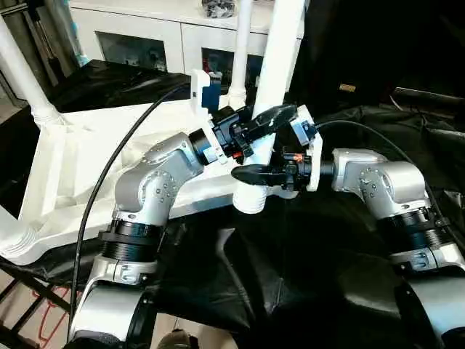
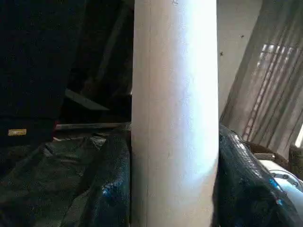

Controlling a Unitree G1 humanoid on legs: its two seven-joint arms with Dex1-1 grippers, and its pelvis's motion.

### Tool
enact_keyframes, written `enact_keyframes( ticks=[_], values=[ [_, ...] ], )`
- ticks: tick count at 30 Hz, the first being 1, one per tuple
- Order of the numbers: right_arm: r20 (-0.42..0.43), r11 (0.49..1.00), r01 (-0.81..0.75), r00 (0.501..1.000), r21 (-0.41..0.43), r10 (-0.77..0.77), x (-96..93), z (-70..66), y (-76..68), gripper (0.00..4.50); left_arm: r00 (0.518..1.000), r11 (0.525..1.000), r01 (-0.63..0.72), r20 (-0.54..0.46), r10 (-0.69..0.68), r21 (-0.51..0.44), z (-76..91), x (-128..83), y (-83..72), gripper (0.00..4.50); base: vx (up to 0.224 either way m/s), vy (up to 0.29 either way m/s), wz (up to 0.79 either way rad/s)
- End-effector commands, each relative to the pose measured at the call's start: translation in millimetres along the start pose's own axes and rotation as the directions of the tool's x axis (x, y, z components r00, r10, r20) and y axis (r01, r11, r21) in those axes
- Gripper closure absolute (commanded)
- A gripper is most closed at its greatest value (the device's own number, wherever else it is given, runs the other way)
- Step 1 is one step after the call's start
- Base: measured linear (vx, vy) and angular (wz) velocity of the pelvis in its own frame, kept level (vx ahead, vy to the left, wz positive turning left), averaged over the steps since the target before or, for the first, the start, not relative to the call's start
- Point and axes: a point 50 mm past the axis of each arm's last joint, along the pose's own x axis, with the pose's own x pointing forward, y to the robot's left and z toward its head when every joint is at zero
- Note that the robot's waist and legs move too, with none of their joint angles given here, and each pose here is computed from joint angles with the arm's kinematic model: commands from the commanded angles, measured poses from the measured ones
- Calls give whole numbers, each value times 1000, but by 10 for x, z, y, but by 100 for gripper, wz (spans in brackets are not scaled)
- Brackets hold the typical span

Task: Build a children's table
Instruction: Insert table leg to table base

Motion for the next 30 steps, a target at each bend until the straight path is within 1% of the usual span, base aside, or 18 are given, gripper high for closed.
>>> enact_keyframes(
  ticks=[1, 4, 8, 9, 10, 12, 14, 15, 17, 19, 21, 23, 24, 26, 27, 28, 29, 30],
  values=[
    [4, 1000, 18, 1000, 5, -18, -23, 18, -16, 213, 999, 1000, 31, 27, -31, -1, 70, 66, -43, 262, 0, 0, 0],
    [12, 1000, 16, 1000, 7, -16, -20, 18, -16, 242, 999, 1000, 29, 29, -29, -8, 63, 64, -48, 262, 0, 0, 0],
    [20, 1000, 16, 1000, 11, -16, -14, 18, -17, 255, 999, 1000, 25, 36, -24, -17, 63, 61, -50, 262, 0, 0, 0],
    [25, 1000, 16, 1000, 13, -16, -13, 14, -15, 257, 999, 1000, -3, 41, 4, -16, 65, 57, -32, 262, 0, 0, 0],
    [28, 1000, 16, 999, 13, -17, -14, 14, -14, 257, 999, 1000, -18, 41, 18, -16, 65, 56, -22, 227, 0, 0, 0],
    [37, 1000, 19, 999, 13, -19, -15, 16, -12, 258, 999, 998, 17, 47, -14, -59, 77, 42, -41, 192, 0, 0, 0],
    [61, 999, 39, 997, 7, -39, -22, 25, -19, 259, 996, 998, -14, 85, 19, -55, 101, 38, -22, 190, 0, 0, 0],
    [62, 999, 39, 997, 7, -40, -22, 26, -19, 259, 996, 998, -16, 86, 21, -54, 102, 38, -21, 183, 0, 0, 0],
    [100, 998, 60, 993, 6, -61, -26, 30, -25, 259, 989, 997, -56, 136, 63, -51, 122, 40, 7, 159, 0, 0, 0],
    [160, 996, 83, 984, 14, -84, -23, 27, -27, 259, 971, 989, -130, 192, 141, -69, 132, 60, 42, 150, 0, 0, 0],
    [215, 994, 108, 970, 24, -111, -16, 9, -28, 260, 936, 968, -227, 251, 247, -105, 134, 77, 88, 150, 0, 0, 0],
    [264, 984, 175, 949, 19, -174, -31, -32, -53, 260, 888, 932, -346, 282, 363, -110, 132, 55, 171, 150, 0, 0, 0],
    [265, 984, 176, 948, 19, -175, -31, -32, -54, 260, 887, 931, -347, 282, 364, -110, 132, 54, 173, 150, 0, 0, 0],
    [301, 966, 257, 919, 39, -256, -73, -51, -109, 260, 859, 912, -390, 308, 409, -125, 166, 15, 243, 150, 0, 0, 0],
    [309, 936, 351, 886, 39, -345, -130, -78, -176, 260, 850, 901, -422, 304, 430, -95, 185, -23, 300, 150, 0, 0, 0],
    [305, 891, 453, 844, 34, -441, -200, -118, -248, 260, 854, 897, -439, 287, 434, -48, 189, -62, 348, 150, 0, 0, 0],
    [301, 804, 593, 760, 42, -576, -336, -184, -348, 260, 885, 892, -444, 194, 423, 85, 122, -100, 401, 150, 0, 0, 0],
    [303, 787, 615, 741, 50, -599, -371, -196, -364, 260, 899, 896, -428, 162, 407, 122, 92, -100, 400, 150, 0, 0, 0]
  ],
)
